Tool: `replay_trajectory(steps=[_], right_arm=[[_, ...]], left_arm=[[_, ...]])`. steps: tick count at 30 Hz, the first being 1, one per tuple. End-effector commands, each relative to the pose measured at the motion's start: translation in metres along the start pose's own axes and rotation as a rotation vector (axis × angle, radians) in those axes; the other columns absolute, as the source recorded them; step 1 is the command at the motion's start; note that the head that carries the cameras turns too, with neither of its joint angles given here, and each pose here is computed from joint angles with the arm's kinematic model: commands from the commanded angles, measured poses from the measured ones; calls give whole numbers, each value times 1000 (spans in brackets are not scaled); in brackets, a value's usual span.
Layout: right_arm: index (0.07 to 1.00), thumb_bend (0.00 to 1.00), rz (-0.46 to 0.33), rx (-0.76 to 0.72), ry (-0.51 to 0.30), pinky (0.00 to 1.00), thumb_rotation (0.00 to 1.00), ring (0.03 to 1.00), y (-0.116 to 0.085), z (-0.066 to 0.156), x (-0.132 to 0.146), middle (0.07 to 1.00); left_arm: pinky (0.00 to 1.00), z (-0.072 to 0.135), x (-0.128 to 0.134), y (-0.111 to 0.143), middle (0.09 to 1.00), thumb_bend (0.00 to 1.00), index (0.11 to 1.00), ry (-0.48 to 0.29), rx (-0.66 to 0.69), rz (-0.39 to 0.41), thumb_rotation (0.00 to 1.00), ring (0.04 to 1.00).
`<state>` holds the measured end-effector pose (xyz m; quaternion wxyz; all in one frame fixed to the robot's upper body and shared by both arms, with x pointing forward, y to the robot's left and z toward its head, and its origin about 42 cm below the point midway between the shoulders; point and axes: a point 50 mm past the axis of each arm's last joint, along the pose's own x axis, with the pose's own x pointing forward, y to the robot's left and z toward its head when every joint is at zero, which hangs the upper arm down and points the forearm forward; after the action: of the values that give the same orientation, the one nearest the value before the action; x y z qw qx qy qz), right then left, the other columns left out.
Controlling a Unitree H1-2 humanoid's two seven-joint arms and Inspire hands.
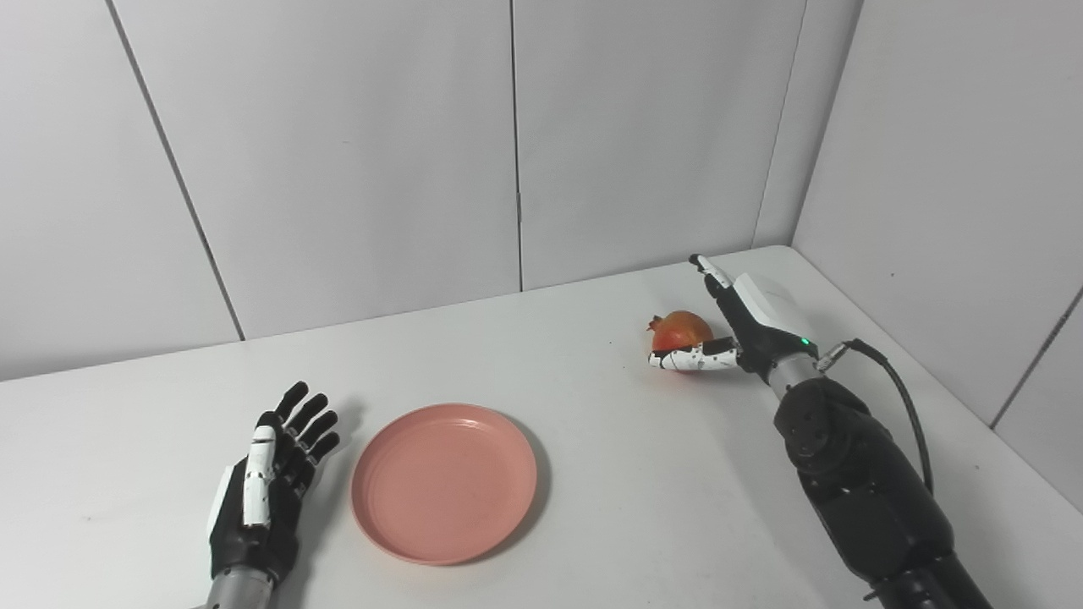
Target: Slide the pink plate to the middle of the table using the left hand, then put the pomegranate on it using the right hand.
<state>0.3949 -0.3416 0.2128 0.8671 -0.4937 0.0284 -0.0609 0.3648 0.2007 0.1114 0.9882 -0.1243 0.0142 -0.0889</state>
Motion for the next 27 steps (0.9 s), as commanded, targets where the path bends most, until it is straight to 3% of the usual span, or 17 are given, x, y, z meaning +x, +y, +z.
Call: replay_trajectory(steps=[1,4,27], right_arm=[[960,1000,-79,-2,-43,759,445,882,-29,14,16,941],[960,1000,-67,5,-35,730,435,865,-27,12,21,940],[909,1000,1,-1,-10,777,382,877,-17,19,50,913]], left_arm=[[869,-8,-4,5,877,390,865,52,-8,14,1000,868],[867,-7,-5,5,878,387,867,54,-7,15,1000,868],[862,-6,-5,6,875,397,862,57,-4,12,1000,864]])
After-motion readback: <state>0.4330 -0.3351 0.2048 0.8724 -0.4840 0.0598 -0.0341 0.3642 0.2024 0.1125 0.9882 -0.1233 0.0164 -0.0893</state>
